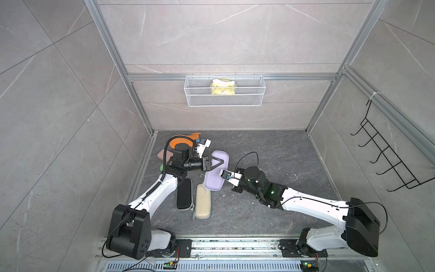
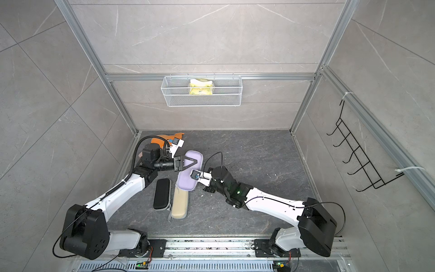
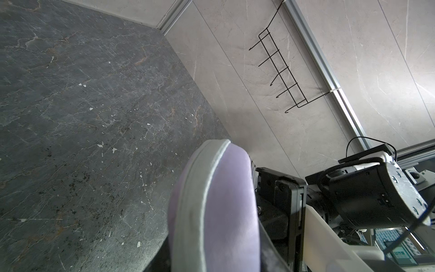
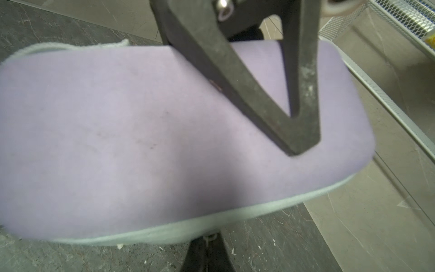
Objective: Put umbrellas into zippered umbrella sleeves
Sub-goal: Zip the zipper on the umbrella sleeve.
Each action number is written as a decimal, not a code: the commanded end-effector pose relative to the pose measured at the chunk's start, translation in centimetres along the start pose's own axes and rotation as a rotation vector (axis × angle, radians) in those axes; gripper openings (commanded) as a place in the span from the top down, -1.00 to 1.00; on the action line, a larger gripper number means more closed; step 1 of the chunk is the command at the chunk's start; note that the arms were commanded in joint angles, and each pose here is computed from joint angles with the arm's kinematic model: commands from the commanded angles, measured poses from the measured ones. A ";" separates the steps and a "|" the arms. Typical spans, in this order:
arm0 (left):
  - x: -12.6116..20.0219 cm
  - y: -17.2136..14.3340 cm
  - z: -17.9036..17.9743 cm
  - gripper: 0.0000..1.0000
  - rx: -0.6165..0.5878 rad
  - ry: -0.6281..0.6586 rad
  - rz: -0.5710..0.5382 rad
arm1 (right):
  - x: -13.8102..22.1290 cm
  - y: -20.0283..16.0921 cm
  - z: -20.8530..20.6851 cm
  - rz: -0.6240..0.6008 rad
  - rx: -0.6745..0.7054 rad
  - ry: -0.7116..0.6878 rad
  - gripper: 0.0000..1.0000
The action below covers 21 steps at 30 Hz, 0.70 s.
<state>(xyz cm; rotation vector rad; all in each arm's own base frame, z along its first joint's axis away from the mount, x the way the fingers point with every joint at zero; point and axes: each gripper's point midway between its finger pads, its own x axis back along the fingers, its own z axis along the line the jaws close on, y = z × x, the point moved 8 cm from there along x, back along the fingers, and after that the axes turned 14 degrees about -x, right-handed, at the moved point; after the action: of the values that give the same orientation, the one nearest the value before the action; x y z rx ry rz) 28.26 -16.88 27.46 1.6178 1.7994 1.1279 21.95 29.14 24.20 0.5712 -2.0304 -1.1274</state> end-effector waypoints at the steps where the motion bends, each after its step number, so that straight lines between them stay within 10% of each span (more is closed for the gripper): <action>1: 1.9 4.0 -2.0 1.00 -0.161 0.009 -0.120 | 0.8 -0.7 1.6 0.028 0.076 0.053 1.00; 21: 3.3 5.3 0.2 1.00 -0.101 0.195 -0.357 | 1.4 -2.0 7.7 0.033 -0.058 0.285 1.00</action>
<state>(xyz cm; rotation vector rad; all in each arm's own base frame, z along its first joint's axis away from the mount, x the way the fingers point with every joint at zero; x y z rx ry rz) 29.22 -15.77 27.99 1.5228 1.9688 1.0911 17.64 30.76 22.82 0.6524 -1.9262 -1.0835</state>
